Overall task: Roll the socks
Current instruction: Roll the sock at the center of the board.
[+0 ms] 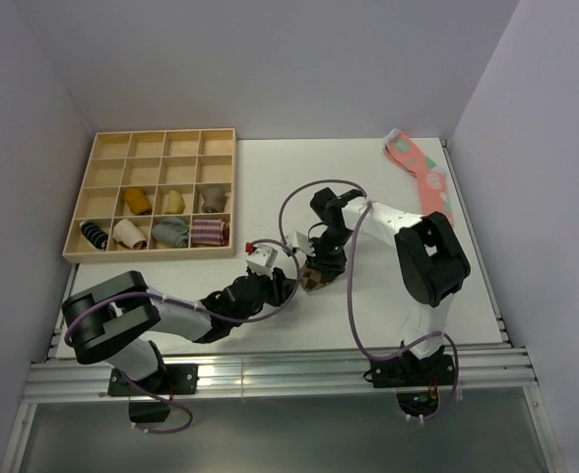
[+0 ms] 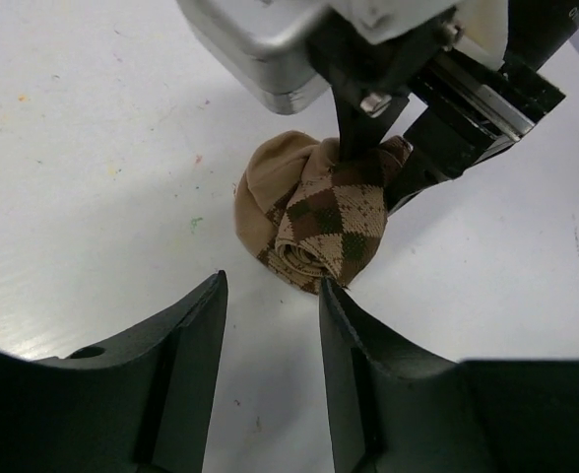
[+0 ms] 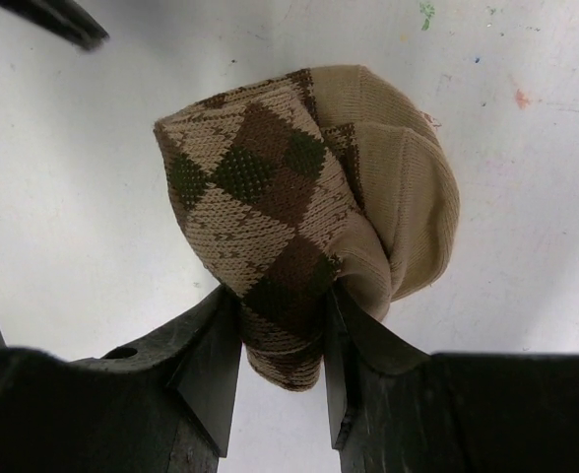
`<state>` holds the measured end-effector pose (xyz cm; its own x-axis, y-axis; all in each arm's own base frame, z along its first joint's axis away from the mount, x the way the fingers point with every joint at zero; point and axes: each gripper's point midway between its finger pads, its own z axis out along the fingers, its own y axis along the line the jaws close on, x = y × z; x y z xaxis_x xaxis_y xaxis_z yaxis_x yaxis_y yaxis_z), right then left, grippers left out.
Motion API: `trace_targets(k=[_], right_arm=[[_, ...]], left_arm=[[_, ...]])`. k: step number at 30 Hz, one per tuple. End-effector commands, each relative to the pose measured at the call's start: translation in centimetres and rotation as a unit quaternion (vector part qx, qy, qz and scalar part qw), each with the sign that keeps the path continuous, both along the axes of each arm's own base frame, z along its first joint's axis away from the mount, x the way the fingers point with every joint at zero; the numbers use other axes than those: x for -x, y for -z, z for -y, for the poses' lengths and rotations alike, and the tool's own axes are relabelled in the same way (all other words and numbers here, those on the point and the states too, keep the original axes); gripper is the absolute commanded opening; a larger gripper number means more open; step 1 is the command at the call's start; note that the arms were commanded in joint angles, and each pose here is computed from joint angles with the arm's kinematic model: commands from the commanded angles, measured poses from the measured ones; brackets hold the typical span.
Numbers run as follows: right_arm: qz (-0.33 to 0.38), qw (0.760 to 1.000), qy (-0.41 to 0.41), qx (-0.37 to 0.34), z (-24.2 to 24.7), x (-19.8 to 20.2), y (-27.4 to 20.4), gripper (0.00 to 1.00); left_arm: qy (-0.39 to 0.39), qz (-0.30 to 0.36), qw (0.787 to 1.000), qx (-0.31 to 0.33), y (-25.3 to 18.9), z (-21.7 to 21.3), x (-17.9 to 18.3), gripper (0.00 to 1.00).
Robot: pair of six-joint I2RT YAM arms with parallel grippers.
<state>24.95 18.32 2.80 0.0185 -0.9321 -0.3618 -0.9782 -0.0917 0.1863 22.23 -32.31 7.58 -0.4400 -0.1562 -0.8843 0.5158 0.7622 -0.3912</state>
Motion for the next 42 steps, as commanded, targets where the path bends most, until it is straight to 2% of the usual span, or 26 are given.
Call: trace_targets(k=[1,11,19,25,33,37,42], right_arm=[[-0.055,0.995,-0.006,0.087,3.2,2.2,1.9,0.31],[-0.106,0.986,-0.017,0.125,4.2,3.3,2.0,0.31],[-0.137,0.980,-0.029,0.139,4.7,4.0,1.9,0.31],[-0.149,0.976,-0.034,0.153,5.1,4.2,1.9,0.31],[-0.143,0.977,-0.028,0.157,5.1,3.9,2.3,0.30],[-0.144,0.977,-0.027,0.158,5.1,3.9,2.3,0.30],[-0.142,0.977,-0.026,0.158,5.0,3.8,2.3,0.30]], left_arm=[[0.024,0.035,0.999,0.010,-1.6,2.0,-0.4,0.48],[0.068,0.072,0.995,-0.029,-1.9,5.0,-0.5,0.49],[0.084,0.069,0.992,-0.062,-0.7,6.4,-1.2,0.52],[0.128,0.062,0.987,-0.074,0.2,7.3,-0.4,0.53],[0.158,0.049,0.985,-0.042,-0.7,7.6,0.2,0.53],[0.204,0.037,0.977,-0.043,-0.5,8.8,1.2,0.54],[0.217,0.042,0.975,-0.034,-1.5,9.3,1.4,0.54]])
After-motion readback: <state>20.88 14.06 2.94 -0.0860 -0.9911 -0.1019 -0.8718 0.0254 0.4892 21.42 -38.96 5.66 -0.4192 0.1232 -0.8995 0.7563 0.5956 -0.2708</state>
